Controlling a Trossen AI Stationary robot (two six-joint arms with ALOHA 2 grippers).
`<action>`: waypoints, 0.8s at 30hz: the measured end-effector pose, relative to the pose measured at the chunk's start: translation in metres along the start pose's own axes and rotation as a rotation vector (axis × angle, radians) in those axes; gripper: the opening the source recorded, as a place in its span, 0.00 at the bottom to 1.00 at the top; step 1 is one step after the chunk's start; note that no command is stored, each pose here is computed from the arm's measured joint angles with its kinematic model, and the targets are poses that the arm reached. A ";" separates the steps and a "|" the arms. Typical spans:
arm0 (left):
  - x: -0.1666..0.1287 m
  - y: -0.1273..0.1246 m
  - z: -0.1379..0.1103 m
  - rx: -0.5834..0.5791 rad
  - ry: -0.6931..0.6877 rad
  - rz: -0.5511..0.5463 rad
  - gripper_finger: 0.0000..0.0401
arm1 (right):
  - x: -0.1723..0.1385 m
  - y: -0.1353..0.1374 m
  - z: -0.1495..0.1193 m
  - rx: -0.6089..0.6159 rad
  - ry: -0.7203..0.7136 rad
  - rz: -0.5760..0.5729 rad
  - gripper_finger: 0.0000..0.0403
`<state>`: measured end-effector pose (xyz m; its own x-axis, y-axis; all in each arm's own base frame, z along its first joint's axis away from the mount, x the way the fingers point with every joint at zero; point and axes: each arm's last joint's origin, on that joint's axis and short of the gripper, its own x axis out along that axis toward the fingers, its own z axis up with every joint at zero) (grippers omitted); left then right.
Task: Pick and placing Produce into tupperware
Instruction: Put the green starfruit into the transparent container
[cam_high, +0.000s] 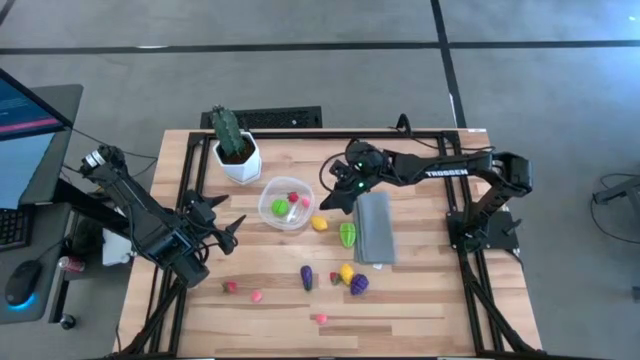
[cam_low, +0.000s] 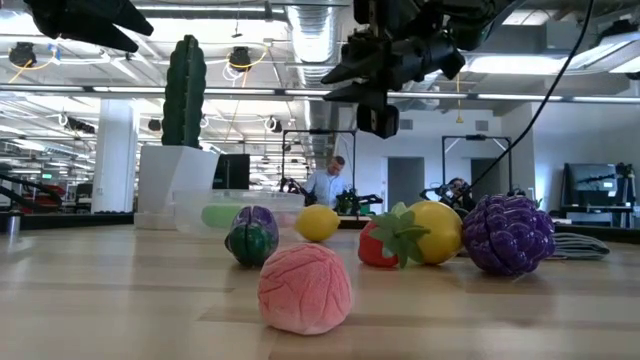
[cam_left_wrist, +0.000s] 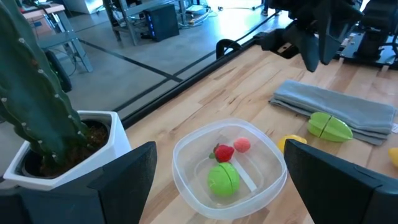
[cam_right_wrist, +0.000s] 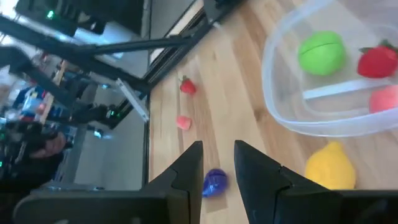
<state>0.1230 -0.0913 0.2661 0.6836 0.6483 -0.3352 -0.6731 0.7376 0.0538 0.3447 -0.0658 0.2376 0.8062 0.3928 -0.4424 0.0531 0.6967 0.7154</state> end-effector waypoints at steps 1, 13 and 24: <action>0.000 0.000 0.000 -0.002 0.000 -0.001 0.86 | 0.001 0.001 -0.001 0.010 -0.003 -0.020 0.28; 0.000 0.000 -0.002 0.084 0.054 -0.004 0.86 | 0.019 0.017 -0.034 0.185 0.082 -0.218 0.55; 0.000 0.007 -0.002 0.223 0.056 0.027 0.86 | 0.029 0.030 -0.061 0.378 0.072 -0.436 0.63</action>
<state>0.1176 -0.0863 0.2651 0.6450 0.6616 -0.3825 -0.6078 0.7475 0.2680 0.3336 0.0031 0.2128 0.6212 0.1670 -0.7656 0.5886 0.5454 0.5967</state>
